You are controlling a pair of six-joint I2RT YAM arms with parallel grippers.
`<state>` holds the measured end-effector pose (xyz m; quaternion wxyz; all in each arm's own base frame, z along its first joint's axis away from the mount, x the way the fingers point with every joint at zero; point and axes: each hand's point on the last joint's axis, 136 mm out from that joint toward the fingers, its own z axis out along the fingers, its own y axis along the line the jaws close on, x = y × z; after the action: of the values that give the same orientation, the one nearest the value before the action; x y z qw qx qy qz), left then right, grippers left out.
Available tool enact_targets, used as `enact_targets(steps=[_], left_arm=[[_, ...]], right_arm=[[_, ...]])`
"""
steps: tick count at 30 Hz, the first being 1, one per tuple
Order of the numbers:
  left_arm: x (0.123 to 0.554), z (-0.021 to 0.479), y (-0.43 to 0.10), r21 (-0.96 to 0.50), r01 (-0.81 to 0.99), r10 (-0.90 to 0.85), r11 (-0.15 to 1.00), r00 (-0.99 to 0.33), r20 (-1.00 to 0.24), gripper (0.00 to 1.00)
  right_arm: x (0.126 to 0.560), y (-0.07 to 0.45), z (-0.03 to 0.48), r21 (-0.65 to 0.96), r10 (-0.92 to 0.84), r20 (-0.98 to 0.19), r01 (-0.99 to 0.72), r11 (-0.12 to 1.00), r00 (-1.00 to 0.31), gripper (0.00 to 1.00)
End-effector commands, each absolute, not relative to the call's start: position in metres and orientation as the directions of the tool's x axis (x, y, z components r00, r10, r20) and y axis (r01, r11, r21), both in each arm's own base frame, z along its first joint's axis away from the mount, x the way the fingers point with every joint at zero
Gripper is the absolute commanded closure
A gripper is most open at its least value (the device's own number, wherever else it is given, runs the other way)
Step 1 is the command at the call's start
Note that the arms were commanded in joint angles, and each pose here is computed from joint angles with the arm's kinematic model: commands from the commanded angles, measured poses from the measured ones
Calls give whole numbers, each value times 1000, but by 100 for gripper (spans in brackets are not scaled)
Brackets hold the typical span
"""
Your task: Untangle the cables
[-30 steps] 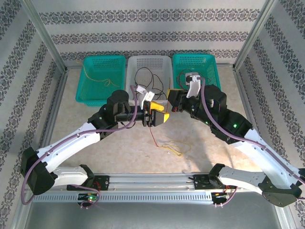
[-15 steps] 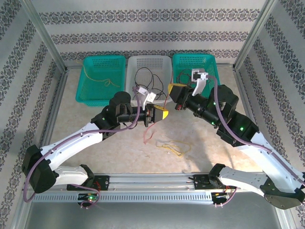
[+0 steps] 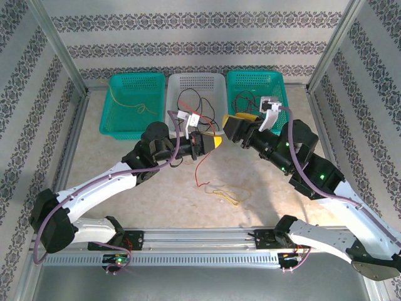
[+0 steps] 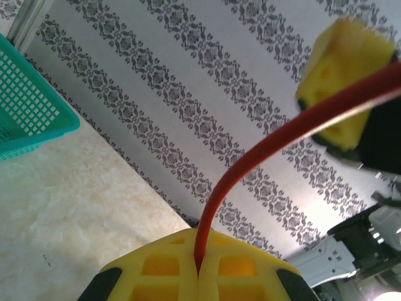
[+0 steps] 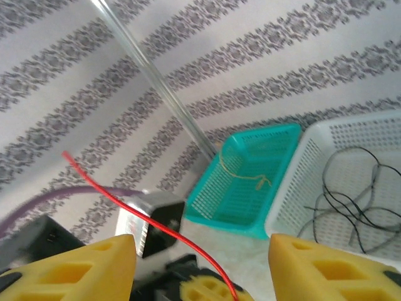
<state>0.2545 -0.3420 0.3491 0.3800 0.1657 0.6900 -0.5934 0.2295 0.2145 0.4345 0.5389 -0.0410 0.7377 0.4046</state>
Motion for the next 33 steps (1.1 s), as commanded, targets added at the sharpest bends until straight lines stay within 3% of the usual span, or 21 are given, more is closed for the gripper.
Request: enact_targets(steps=[1, 5, 11, 22, 25, 28, 33], left_arm=[[270, 387, -318, -724, 658, -357, 208, -638, -683, 100], [286, 394, -301, -733, 624, -372, 270, -635, -677, 100], [300, 401, -291, -758, 572, -385, 313, -654, -652, 100], [309, 401, -282, -777, 531, -416, 339, -656, -630, 100], [310, 404, -280, -777, 533, -420, 335, -654, -629, 100], [311, 407, -275, -780, 530, -433, 332, -649, -626, 100], [311, 414, -266, -795, 532, -460, 290, -652, -603, 100]], right_arm=[[231, 213, 397, 536, 318, -821, -447, 716, -475, 28], [217, 228, 370, 556, 272, -803, -504, 661, -530, 21], [191, 273, 360, 554, 147, -804, -636, 538, -576, 20], [183, 336, 340, 459, -24, -833, -716, 526, -552, 23], [189, 338, 333, 452, -30, -829, -701, 552, -558, 39], [199, 330, 325, 442, -14, -824, -658, 610, -566, 67], [214, 309, 317, 466, 37, -804, -591, 658, -593, 97]])
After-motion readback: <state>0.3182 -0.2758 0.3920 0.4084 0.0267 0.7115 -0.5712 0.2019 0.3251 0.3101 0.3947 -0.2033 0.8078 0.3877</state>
